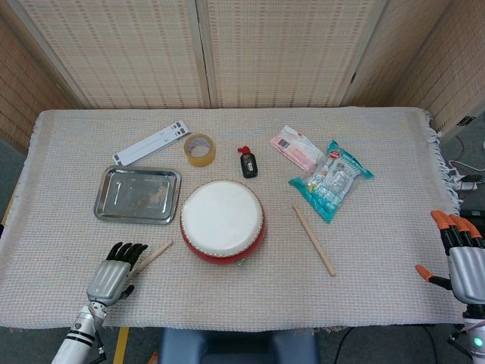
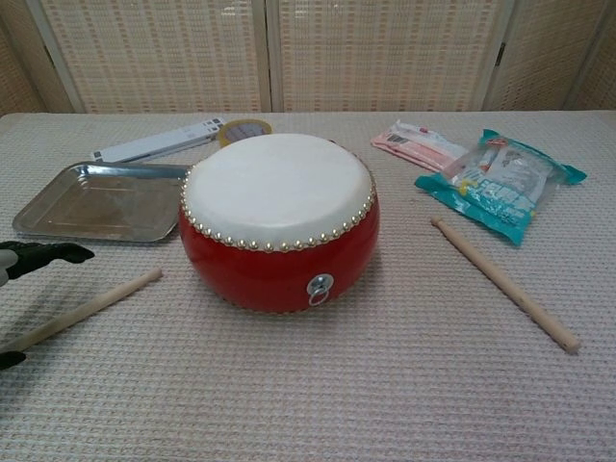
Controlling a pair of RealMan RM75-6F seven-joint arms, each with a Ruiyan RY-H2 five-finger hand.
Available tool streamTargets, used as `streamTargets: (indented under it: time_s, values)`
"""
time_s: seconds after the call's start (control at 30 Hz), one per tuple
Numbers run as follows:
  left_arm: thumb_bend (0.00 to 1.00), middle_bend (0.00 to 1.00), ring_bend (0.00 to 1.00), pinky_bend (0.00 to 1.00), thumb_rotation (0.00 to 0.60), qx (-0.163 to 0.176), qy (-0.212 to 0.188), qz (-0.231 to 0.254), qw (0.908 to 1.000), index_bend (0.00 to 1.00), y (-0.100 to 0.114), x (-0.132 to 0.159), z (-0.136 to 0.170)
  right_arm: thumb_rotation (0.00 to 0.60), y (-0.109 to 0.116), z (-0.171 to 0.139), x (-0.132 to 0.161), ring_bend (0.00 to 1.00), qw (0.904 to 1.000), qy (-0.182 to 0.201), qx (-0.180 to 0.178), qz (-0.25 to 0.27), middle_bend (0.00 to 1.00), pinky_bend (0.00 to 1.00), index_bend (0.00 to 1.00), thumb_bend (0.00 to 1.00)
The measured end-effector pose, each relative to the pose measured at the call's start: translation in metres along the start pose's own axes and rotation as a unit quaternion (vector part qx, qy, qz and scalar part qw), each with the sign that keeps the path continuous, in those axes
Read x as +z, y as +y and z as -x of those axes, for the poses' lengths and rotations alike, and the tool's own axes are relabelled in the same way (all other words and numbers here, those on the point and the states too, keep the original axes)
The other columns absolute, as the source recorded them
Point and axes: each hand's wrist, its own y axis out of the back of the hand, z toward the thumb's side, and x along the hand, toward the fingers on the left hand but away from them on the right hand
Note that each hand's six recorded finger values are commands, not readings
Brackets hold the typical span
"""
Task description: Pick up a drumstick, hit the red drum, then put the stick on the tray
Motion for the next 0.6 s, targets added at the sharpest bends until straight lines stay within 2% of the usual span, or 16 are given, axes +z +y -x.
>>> streamTargets:
  time_s: [0.17, 0.27, 0.4, 0.6]
  values:
    - [0.22, 0.10, 0.08, 0.04, 0.600, -0.013, 0.016, -0.014, 0.9997, 0.11, -0.008, -0.007, 0.000, 0.600, 0.000, -0.001, -0.001, 0.01, 1.0000, 0.001, -0.002, 0.002, 0.09, 0.13, 0.00, 0.09]
    - [0.27, 0.10, 0.08, 0.04, 0.600, -0.020, 0.028, -0.021, 0.9992, 0.13, -0.011, -0.013, 0.000, 0.600, 0.000, -0.002, -0.002, 0.01, 1.0000, 0.000, -0.001, 0.004, 0.09, 0.13, 0.00, 0.09]
    - [0.31, 0.11, 0.08, 0.04, 0.600, -0.016, 0.047, -0.025, 0.9985, 0.16, -0.011, -0.022, 0.001, 0.600, 0.000, -0.003, -0.003, 0.01, 1.0000, 0.000, -0.002, 0.004, 0.09, 0.13, 0.00, 0.09]
    - [0.31, 0.12, 0.08, 0.04, 0.600, -0.011, 0.075, -0.034, 0.9966, 0.20, -0.010, -0.039, -0.002, 0.600, 0.000, -0.004, -0.004, 0.01, 1.0000, -0.001, -0.003, 0.007, 0.09, 0.13, 0.00, 0.09]
